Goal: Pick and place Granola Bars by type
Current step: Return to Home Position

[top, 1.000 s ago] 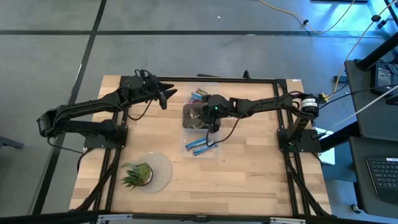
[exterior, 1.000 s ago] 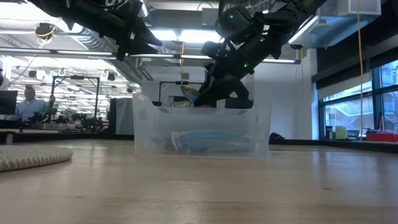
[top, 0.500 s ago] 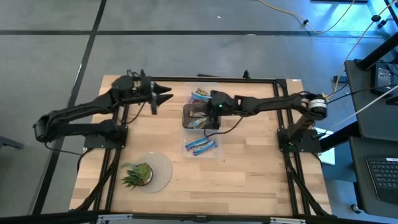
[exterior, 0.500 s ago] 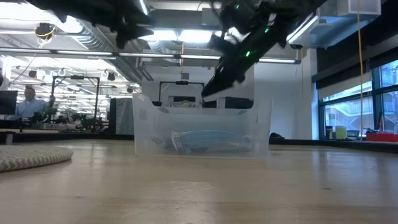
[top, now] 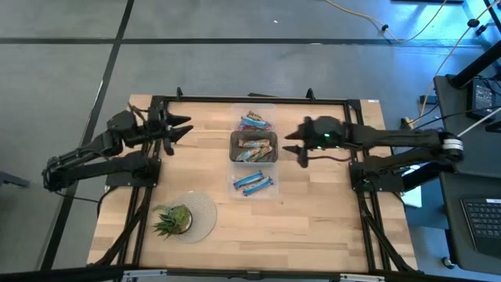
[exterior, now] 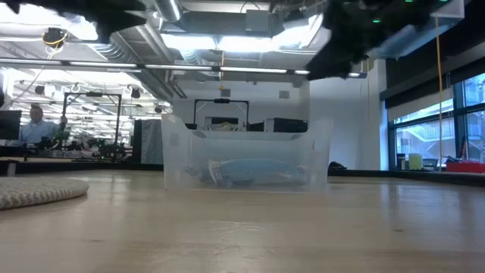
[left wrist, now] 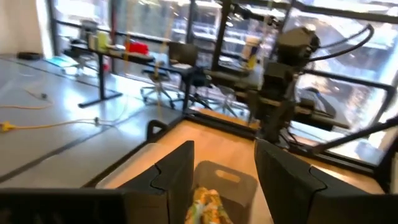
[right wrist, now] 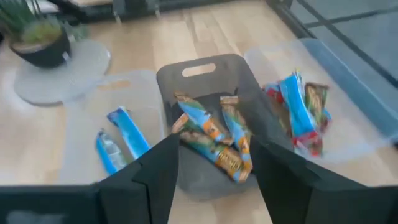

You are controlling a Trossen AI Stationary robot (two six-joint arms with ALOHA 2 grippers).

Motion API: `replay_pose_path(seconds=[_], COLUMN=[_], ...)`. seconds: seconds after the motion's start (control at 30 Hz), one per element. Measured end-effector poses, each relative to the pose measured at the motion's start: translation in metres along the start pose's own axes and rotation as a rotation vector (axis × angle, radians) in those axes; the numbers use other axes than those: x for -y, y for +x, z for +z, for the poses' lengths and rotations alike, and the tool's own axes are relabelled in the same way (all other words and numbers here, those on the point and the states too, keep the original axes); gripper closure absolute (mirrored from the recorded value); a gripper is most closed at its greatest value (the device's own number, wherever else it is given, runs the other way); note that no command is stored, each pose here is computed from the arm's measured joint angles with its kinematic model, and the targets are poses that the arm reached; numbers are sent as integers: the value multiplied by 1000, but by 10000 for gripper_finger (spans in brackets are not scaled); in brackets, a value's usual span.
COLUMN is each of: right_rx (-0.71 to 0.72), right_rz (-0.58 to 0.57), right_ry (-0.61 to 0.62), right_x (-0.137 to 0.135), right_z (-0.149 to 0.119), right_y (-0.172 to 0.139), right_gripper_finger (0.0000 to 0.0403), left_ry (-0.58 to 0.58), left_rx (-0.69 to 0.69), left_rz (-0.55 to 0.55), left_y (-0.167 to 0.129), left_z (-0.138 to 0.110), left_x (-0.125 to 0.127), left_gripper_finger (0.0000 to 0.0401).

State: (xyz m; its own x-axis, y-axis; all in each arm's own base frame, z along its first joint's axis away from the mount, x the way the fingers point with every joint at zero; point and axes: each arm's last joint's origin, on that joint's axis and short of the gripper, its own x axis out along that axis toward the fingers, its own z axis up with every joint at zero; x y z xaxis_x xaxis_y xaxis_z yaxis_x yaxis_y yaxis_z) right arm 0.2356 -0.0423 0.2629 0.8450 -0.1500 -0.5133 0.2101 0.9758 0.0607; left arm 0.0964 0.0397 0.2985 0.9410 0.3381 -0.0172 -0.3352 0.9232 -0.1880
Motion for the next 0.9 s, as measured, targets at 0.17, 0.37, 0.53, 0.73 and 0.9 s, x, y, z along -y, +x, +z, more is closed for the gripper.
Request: replay_pose_path(seconds=[0.17,0.37,0.53,0.73,0.9], right_rx=[93,139,150,236,343], right_rz=[28,46,51,70,90], right_ry=[75,44,103,165,172], right_x=[-2,-3,0,1,3], right_z=[-22,-46,-69,-86,-96], right_y=[-36,-65,-73,-83,-93], right_gripper_finger=[202,202,202,202,202], left_ry=[-22,-38,-8,-33,-35], left_rx=[36,53,41,27,53], left_rz=[60,152,71,33,73], left_y=[-11,-7,0,1,-2], left_z=[-20,-44,-63,-79,-82], left_x=[-4,-12,-13,-15,-17], left_gripper_finger=[237,236,237,235,239])
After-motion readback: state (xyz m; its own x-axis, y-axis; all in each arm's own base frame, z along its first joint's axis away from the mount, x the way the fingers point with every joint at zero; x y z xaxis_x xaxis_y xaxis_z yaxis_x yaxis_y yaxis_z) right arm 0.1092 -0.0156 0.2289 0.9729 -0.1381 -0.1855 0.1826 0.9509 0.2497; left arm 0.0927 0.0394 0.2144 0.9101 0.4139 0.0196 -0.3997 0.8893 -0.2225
